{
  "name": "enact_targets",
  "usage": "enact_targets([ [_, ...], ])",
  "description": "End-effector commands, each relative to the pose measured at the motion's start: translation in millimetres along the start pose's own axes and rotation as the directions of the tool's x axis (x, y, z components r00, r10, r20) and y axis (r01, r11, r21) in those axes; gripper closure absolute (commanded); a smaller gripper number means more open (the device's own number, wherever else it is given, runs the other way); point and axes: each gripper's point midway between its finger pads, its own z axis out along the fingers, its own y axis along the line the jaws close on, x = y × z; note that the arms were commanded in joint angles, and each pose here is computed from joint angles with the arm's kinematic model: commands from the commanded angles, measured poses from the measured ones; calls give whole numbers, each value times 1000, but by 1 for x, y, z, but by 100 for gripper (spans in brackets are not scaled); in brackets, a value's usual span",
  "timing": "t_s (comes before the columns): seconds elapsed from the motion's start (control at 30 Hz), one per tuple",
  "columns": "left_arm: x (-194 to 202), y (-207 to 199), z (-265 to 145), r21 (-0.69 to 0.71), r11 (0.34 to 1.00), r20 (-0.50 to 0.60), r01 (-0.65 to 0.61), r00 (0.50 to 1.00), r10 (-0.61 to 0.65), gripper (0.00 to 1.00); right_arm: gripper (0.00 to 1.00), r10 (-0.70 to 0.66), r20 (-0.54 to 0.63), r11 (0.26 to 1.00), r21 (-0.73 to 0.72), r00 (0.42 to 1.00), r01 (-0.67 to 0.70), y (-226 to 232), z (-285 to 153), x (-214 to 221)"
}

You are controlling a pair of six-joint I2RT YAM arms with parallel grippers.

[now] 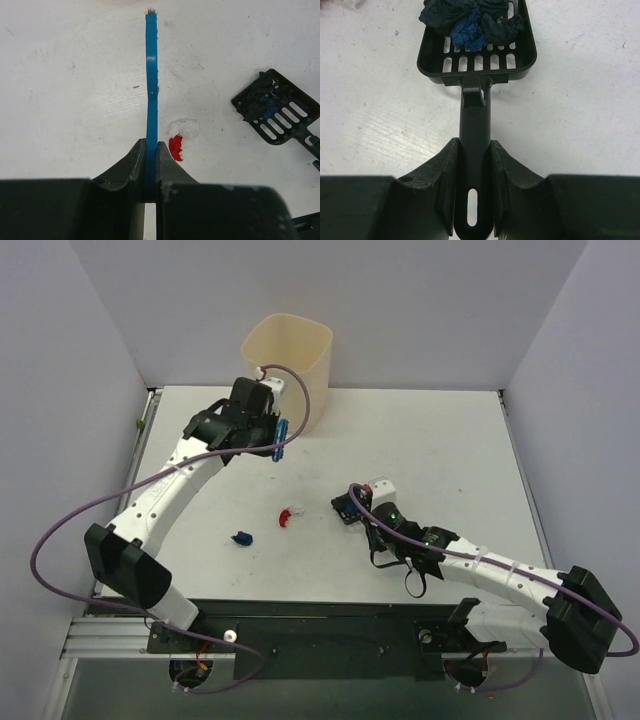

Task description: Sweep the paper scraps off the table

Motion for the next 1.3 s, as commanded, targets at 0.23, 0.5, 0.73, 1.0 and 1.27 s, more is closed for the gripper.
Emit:
enact_targets([
  [0.23, -12, 37, -39, -30, 990, 195, 136, 972, -127, 100, 100, 11, 183, 1000, -15, 983, -8, 8, -16, -50],
  [0.5, 5, 57, -45, -60, 984, 212, 169, 965, -153, 100, 100, 4, 255, 999, -45, 967, 8, 25, -33, -116],
  [0.73, 25, 75, -49, -86, 976, 212, 201, 961, -179, 100, 100, 4, 289, 996, -84, 957, 21, 51, -47, -193],
  [1.0, 48, 90, -48, -107, 970, 200, 216, 961, -192, 100, 100, 17, 336, 994, -111, 942, 22, 76, -53, -275],
  [1.27, 63, 87, -40, -77, 972, 185, 220, 962, -203, 100, 100, 113, 373, 989, -134, 921, -68, 76, -41, -341],
])
